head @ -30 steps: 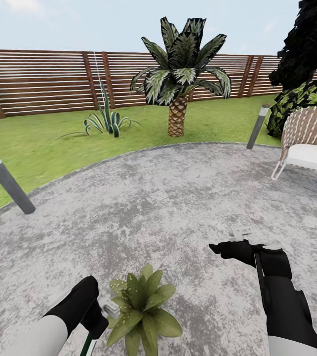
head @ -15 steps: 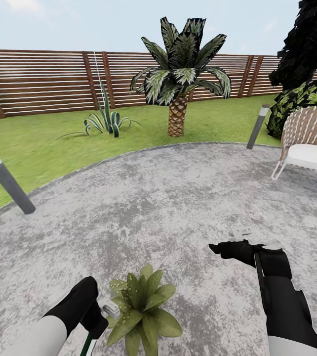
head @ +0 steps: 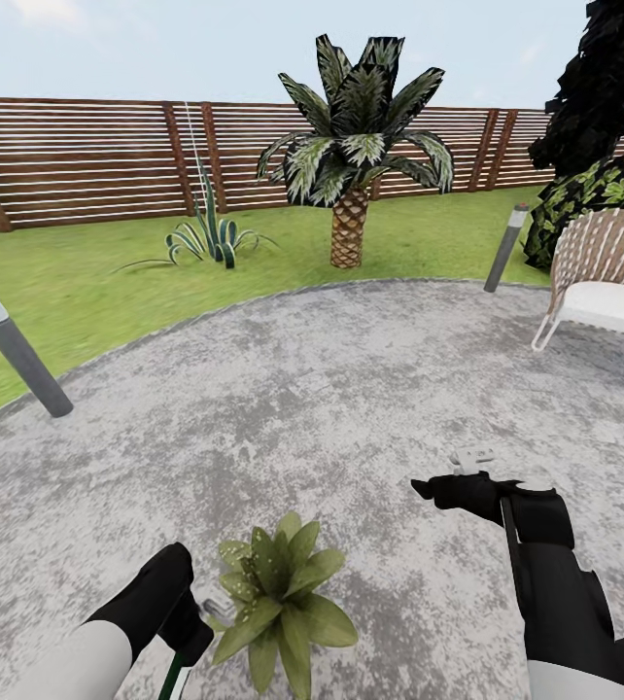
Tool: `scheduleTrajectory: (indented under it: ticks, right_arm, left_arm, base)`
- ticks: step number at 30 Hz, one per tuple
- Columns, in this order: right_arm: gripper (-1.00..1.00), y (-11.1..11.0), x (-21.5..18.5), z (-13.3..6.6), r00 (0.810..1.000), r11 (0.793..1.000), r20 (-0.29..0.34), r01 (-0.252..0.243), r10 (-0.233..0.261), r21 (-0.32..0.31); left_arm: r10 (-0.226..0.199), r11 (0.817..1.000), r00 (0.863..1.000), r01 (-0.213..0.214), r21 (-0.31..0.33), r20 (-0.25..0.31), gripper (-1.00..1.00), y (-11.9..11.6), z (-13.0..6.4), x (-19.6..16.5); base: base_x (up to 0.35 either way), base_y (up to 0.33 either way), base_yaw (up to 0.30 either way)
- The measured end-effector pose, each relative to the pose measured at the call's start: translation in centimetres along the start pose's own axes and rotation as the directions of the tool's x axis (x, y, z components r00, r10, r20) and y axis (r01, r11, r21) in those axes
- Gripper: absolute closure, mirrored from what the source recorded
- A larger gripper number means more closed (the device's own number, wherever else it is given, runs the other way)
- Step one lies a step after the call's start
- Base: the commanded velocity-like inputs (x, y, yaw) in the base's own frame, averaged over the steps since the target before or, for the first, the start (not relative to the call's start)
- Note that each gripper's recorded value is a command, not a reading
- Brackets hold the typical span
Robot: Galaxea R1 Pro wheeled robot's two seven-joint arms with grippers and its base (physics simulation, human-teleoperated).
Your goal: Pick up the pesticide atomizer in the garden and spray insectifuge to fully cover both potted plants in the garden.
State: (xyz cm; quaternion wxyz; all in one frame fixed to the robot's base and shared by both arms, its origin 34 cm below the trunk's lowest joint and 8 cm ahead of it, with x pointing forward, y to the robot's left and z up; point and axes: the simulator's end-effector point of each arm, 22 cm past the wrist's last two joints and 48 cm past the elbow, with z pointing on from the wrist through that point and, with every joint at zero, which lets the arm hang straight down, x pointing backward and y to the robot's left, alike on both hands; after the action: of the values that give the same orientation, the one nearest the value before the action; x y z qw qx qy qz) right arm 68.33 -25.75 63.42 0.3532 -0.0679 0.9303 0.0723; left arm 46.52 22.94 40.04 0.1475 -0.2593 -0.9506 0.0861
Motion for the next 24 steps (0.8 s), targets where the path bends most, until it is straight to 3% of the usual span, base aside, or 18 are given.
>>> scheduleTrajectory:
  ticks: [24]
  right_arm:
    - [-1.00,0.02,0.00,-0.01,1.000,1.000,0.000,0.000,0.000,-0.001]
  left_arm:
    - [0.007,1.000,1.000,-0.007,-0.003,-0.003,1.00,-0.09,0.06,-0.01]
  base:
    - [-0.045,-0.015,-0.037]
